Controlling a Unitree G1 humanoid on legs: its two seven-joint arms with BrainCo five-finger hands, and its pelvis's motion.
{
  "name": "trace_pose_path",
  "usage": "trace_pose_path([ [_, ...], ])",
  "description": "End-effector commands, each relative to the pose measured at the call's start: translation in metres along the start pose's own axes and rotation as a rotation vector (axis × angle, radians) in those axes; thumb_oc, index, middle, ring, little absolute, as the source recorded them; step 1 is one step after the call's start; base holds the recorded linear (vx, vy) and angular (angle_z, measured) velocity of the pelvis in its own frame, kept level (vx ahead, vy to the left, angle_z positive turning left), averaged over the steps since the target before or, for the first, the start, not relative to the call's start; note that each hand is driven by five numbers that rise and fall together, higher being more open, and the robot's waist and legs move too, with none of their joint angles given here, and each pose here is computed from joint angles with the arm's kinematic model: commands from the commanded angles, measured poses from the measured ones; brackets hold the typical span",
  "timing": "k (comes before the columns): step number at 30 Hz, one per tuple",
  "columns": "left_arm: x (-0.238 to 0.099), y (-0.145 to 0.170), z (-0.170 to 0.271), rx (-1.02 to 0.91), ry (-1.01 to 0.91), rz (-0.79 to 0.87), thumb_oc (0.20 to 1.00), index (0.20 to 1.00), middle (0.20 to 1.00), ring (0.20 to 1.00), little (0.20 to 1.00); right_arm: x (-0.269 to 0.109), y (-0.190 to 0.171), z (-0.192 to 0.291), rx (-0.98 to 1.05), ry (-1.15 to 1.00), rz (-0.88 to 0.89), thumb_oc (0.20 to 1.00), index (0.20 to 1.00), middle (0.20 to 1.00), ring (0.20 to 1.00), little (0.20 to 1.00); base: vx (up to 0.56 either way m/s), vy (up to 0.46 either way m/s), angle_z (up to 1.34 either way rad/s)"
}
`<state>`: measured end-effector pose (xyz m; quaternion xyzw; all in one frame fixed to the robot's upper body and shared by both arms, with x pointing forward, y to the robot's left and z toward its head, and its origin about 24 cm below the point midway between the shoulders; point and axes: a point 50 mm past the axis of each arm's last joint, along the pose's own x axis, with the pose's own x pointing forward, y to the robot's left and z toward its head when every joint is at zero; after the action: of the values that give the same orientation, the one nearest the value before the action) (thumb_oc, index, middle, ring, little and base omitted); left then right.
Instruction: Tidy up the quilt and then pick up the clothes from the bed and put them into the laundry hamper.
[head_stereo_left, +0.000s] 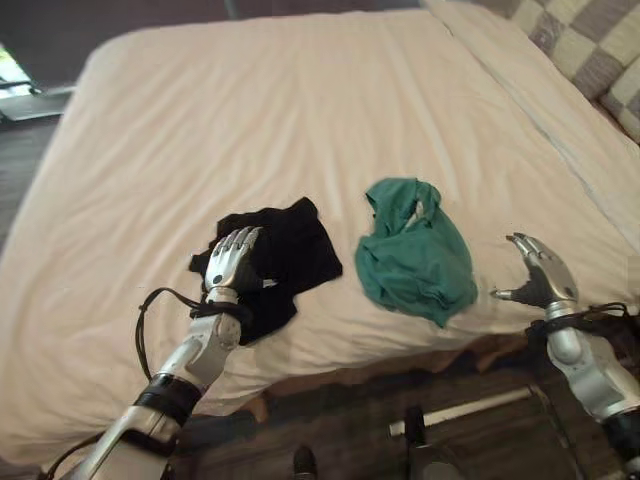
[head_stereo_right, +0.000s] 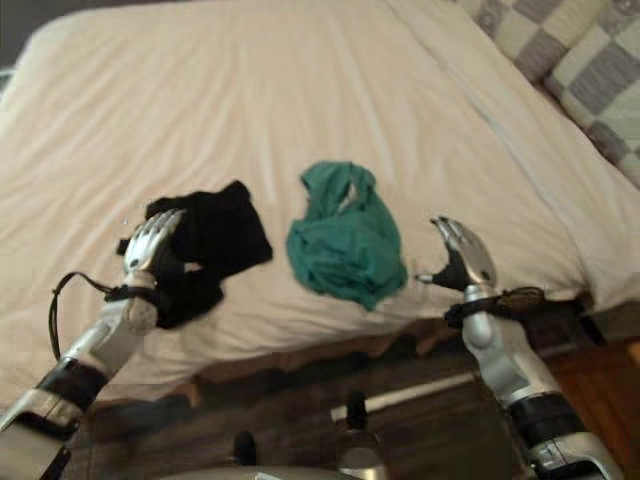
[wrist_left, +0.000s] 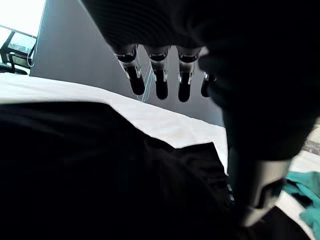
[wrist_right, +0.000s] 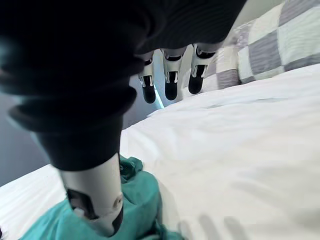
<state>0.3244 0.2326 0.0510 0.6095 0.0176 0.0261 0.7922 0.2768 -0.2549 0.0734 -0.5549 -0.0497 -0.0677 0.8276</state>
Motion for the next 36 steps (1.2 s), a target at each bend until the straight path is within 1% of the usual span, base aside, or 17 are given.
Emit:
trace_pose_path([
  [1,0.024,0.021,-0.014,0.152,0.114,0.021,0.827,0.827,0.827,0.827,0.827,0.010,-0.019,0.015,0.002,-0.070,-0.089,1.000,1.000,1.000,1.000,1.000,-0.08,-0.003,-0.24],
  [2,0.025,0.016,-0.020,0.175,0.156,-0.012,0.570,0.570,0.570,0.570,0.570,0.008,-0.018,0.016,0.005,-0.072,-0.085,1.000,1.000,1.000,1.000,1.000,-0.03,-0.003,-0.12],
  [3,0.025,0.016,-0.020,0.175,0.155,-0.012,0.457,0.457,0.457,0.457,0.457,0.008,-0.018,0.015,0.005,-0.072,-0.086,1.000,1.000,1.000,1.000,1.000,-0.07,-0.019,-0.08],
  [4,0.021,0.005,-0.035,0.206,0.237,-0.084,0.200,0.200,0.200,0.200,0.200,0.006,-0.019,0.015,0.017,-0.070,-0.093,1.000,1.000,1.000,1.000,1.000,-0.04,-0.016,-0.02],
  [9,-0.003,-0.023,-0.061,0.150,0.355,-0.184,0.200,0.200,0.200,0.200,0.200,0.007,-0.026,0.022,0.042,-0.099,-0.125,1.000,1.000,1.000,1.000,1.000,-0.02,-0.013,-0.01],
  [10,-0.022,-0.040,-0.072,0.091,0.400,-0.224,0.200,0.200,0.200,0.200,0.200,0.011,-0.030,0.027,0.026,-0.120,-0.130,1.000,1.000,1.000,1.000,1.000,0.00,0.000,0.00],
  [11,-0.023,-0.041,-0.072,0.089,0.402,-0.225,0.200,0.200,0.200,0.200,0.200,0.012,-0.029,0.027,0.025,-0.122,-0.127,1.000,1.000,1.000,1.000,1.000,0.02,-0.054,0.15],
  [12,-0.047,-0.061,-0.080,0.009,0.439,-0.261,0.200,0.200,0.200,0.200,0.200,0.021,-0.033,0.030,-0.007,-0.130,-0.128,1.000,1.000,1.000,1.000,1.000,0.01,-0.036,0.20],
  [16,-0.081,-0.075,-0.088,-0.162,0.476,-0.234,0.200,0.200,0.200,0.200,0.200,0.043,-0.035,0.036,-0.043,-0.121,-0.122,1.000,1.000,1.000,1.000,1.000,-0.02,-0.054,0.17],
  [17,-0.099,-0.077,-0.091,-0.265,0.481,-0.210,0.200,0.200,0.200,0.200,0.200,0.056,-0.036,0.032,-0.054,-0.074,-0.119,1.000,1.000,1.000,1.000,1.000,-0.08,-0.052,0.31],
  [21,-0.131,-0.086,-0.098,-0.410,0.526,-0.209,0.200,0.200,0.200,0.200,0.200,0.072,-0.025,0.016,0.074,0.093,-0.102,1.000,1.000,1.000,1.000,1.000,-0.05,-0.061,0.47],
  [27,-0.152,-0.102,-0.100,-0.578,0.621,-0.230,0.200,0.200,0.200,0.200,0.200,0.070,0.020,-0.014,0.217,0.375,0.042,1.000,1.000,1.000,1.000,1.000,-0.01,-0.074,0.53],
  [28,-0.154,-0.105,-0.100,-0.596,0.634,-0.247,0.200,0.200,0.200,0.200,0.200,0.065,0.033,-0.017,0.227,0.410,0.092,0.664,0.664,0.664,0.664,0.664,-0.01,-0.054,0.46],
  [29,-0.159,-0.112,-0.101,-0.603,0.665,-0.276,0.200,0.200,0.200,0.200,0.200,0.062,0.044,-0.016,0.225,0.425,0.144,0.200,0.200,0.200,0.200,0.200,-0.01,-0.041,0.51],
  [31,-0.165,-0.117,-0.103,-0.594,0.688,-0.296,0.200,0.200,0.200,0.200,0.200,0.058,0.056,-0.012,0.251,0.435,0.183,0.200,0.200,0.200,0.200,0.200,-0.01,-0.024,0.45],
  [33,-0.183,-0.132,-0.106,-0.613,0.779,-0.350,0.200,0.200,0.200,0.200,0.200,0.046,0.092,0.018,0.285,0.353,0.324,0.200,0.200,0.200,0.200,0.200,0.01,-0.037,0.12],
  [36,-0.182,-0.136,-0.102,-0.643,0.784,-0.351,0.200,0.200,0.200,0.200,0.200,0.040,0.101,0.032,0.237,0.258,0.366,0.200,0.200,0.200,0.200,0.200,-0.01,-0.046,0.03],
])
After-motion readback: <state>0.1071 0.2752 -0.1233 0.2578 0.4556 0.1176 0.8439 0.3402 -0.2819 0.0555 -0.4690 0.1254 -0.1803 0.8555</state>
